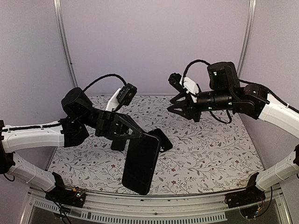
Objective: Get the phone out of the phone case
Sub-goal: Pass from the left arm to the right
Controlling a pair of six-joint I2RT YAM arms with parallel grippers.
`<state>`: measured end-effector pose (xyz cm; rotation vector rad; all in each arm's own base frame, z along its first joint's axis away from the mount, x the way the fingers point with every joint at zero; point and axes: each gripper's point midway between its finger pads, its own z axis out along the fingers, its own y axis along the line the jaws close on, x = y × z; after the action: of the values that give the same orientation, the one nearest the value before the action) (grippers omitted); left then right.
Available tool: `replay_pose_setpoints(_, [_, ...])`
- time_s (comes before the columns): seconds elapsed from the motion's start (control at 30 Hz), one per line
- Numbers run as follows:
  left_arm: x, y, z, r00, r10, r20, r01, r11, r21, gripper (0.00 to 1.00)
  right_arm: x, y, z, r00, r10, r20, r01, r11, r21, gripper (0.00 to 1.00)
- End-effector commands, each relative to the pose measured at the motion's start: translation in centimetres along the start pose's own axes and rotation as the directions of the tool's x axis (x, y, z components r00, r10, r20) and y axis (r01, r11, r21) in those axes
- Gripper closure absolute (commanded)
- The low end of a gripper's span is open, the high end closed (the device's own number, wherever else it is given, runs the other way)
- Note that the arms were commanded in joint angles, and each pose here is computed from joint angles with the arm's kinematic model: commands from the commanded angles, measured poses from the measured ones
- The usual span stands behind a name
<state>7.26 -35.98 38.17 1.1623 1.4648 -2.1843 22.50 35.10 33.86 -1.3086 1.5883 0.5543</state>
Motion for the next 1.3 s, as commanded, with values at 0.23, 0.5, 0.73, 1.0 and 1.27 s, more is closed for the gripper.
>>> replay_pose_setpoints(0.23, [-2.9, 6.2, -3.7, 0.988, 0.099, 0.118, -0.063, 0.960, -0.274, 1.00, 1.6, 3.7, -2.2, 0.869, 0.493, -0.050, -0.477, 0.805, -0.353, 0.01])
replay_pose_setpoints(0.5, [-4.2, 7.9, -3.4, 0.985, 0.134, 0.113, -0.094, 0.948, -0.303, 1.00, -0.5, 6.7, -4.4, 0.845, 0.533, -0.035, -0.456, 0.685, -0.568, 0.01])
replay_pose_setpoints(0.73, [-5.1, 8.6, -3.3, 0.983, 0.138, 0.121, -0.093, 0.942, -0.323, 1.00, -1.5, 6.6, -2.7, 0.833, 0.551, -0.048, -0.467, 0.655, -0.594, 0.02])
replay_pose_setpoints(1.0, [-5.2, 9.5, -3.1, 0.985, 0.128, 0.115, -0.084, 0.942, -0.326, 1.00, -1.3, 8.2, 0.5, 0.837, 0.534, -0.119, -0.482, 0.617, -0.622, 0.22])
replay_pose_setpoints(1.27, [-4.8, 10.4, -2.8, 0.990, 0.126, 0.064, -0.097, 0.935, -0.340, 1.00, -1.0, 8.1, 1.5, 0.831, 0.540, -0.131, -0.493, 0.607, -0.623, 0.65])
